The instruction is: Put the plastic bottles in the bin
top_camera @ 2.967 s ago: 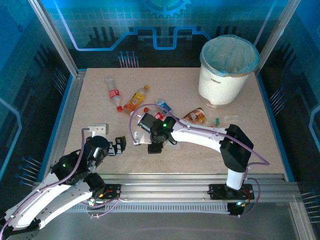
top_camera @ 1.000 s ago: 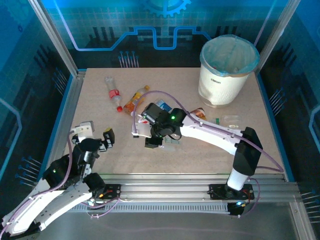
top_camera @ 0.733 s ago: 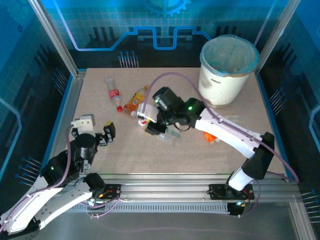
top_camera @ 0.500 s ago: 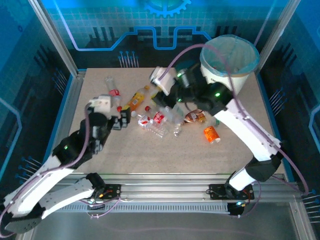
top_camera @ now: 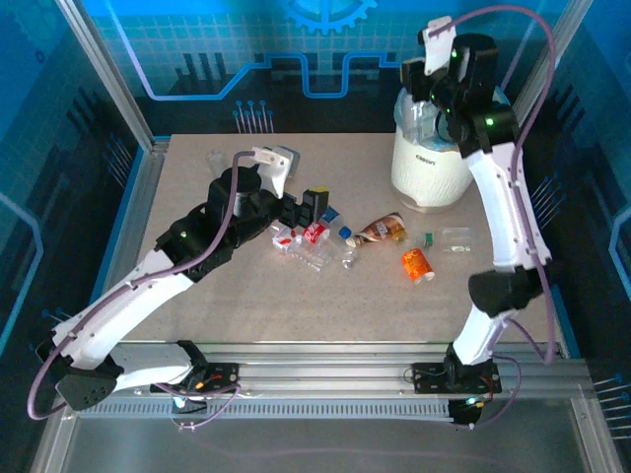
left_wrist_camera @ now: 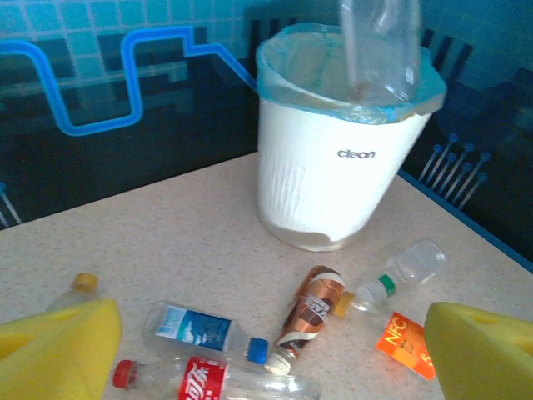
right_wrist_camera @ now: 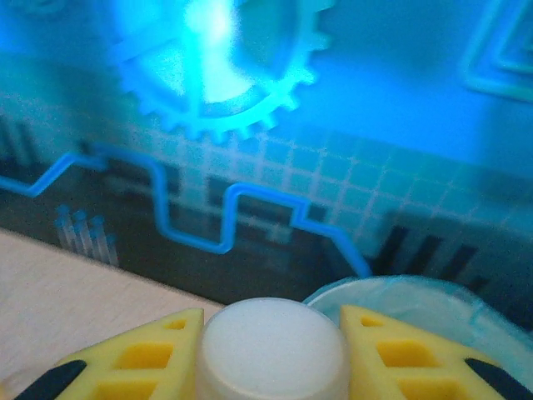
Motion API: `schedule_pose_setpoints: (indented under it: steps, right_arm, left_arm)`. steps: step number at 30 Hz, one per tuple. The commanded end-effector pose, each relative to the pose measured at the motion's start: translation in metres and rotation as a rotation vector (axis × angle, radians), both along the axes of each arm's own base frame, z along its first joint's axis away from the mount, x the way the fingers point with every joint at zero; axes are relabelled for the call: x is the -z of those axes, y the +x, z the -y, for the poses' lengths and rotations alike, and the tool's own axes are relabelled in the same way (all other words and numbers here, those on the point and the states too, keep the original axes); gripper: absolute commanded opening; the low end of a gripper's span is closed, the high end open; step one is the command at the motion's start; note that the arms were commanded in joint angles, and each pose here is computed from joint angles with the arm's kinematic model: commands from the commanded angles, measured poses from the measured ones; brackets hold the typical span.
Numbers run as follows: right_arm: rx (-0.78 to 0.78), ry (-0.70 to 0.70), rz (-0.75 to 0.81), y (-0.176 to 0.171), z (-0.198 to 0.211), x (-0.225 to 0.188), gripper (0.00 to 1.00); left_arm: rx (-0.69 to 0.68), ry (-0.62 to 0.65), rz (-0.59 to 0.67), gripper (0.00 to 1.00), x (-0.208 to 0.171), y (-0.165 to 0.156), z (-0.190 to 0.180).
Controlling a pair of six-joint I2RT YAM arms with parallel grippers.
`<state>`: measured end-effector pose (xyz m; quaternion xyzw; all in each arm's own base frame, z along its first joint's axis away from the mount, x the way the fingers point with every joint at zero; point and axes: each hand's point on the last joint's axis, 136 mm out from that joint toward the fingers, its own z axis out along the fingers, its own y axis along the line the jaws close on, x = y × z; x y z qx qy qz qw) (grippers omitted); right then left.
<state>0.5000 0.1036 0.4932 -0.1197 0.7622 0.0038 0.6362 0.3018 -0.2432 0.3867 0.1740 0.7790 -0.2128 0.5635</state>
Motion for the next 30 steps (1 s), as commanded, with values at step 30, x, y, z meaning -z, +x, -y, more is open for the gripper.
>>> schedule_pose_setpoints:
  steps: [30]
  right_arm:
    - [0.330, -0.072, -0.175, 0.101, 0.090, 0.117, 0.42]
  left_arm:
    - [0.061, 0.027, -0.050, 0.96, 0.012, -0.004, 0.014]
